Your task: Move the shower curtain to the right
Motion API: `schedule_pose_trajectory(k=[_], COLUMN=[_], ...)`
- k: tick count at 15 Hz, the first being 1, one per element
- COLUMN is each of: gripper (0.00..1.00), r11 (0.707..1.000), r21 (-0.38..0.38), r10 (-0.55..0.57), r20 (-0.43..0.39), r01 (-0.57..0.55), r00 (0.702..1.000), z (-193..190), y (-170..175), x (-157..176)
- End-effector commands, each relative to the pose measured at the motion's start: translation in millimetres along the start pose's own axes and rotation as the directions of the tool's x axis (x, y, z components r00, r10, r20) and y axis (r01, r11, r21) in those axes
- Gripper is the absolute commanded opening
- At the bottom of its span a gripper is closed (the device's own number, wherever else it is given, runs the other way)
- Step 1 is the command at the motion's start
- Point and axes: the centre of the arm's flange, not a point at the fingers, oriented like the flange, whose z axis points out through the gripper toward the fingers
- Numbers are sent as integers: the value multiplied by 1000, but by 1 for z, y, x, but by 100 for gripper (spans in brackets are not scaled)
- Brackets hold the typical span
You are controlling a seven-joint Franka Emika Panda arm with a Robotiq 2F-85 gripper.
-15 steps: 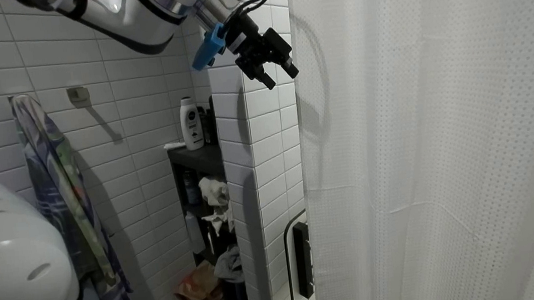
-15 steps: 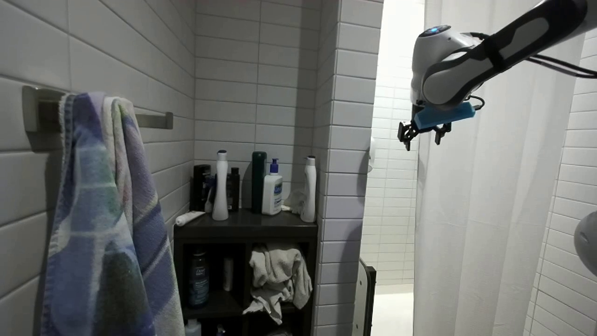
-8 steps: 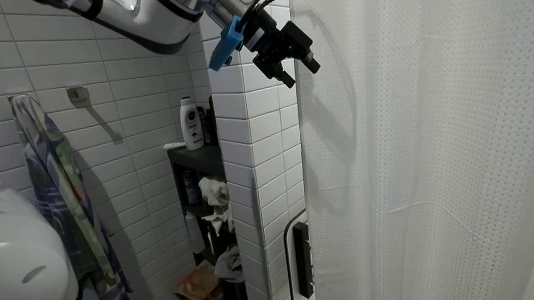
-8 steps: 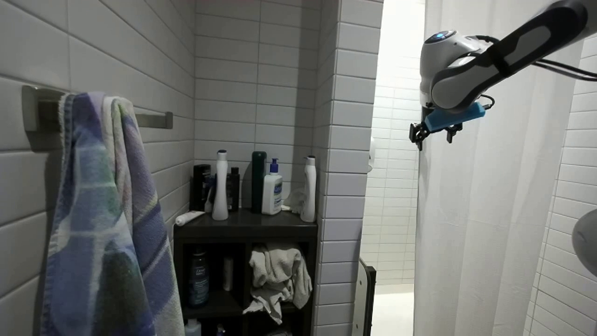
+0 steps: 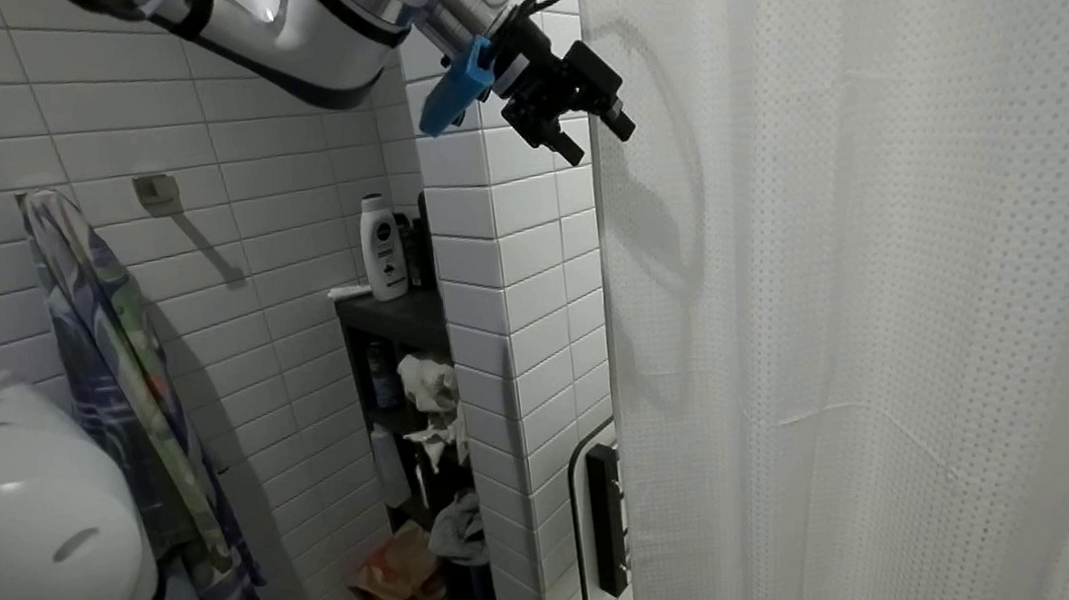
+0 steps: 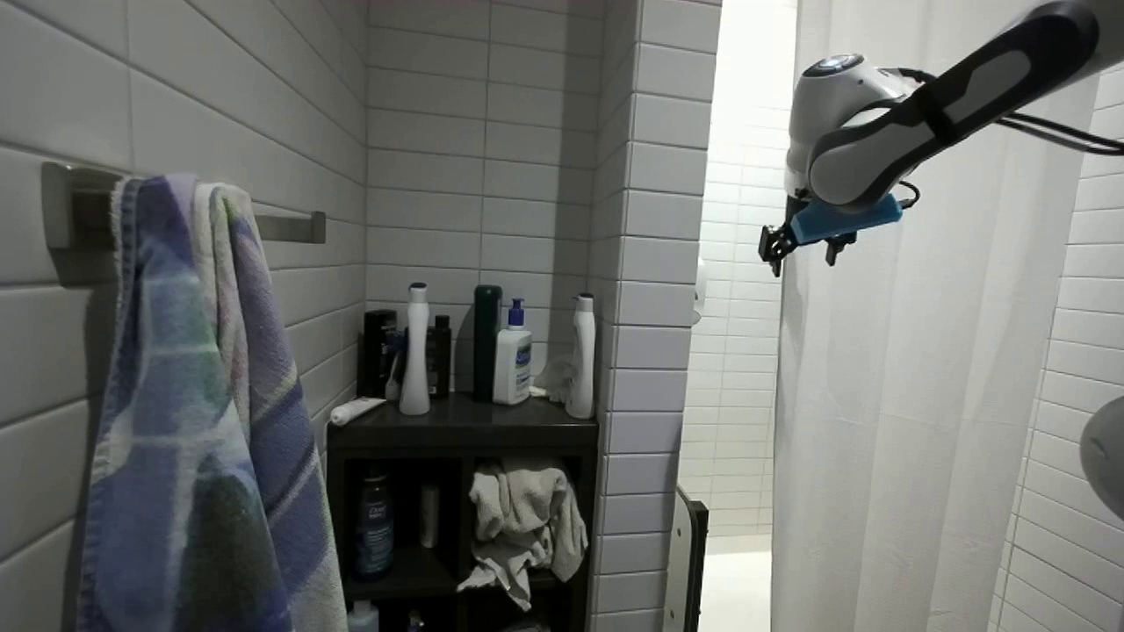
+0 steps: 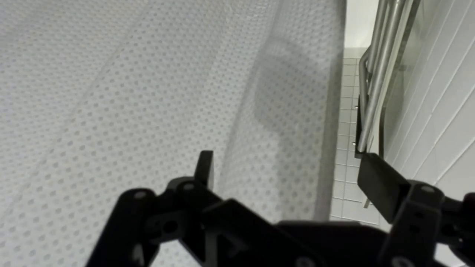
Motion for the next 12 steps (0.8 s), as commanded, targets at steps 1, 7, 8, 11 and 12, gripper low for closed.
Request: schedule_pose_trajectory(k=[1, 7, 8, 11, 12], gripper=[100, 99, 83, 62, 54], r11=[998, 998, 998, 998, 998], r21=[66, 59, 58, 60, 60], r10=[-6, -3, 0, -2, -2], r20=[-19, -16, -15, -16, -15], r01=[8, 4, 1, 3, 3], r00=[1000, 1000, 1000, 1000, 1000], z=[6, 13, 13, 12, 12], y=[-19, -15, -14, -16, -15], x=[9, 11, 12, 12, 13])
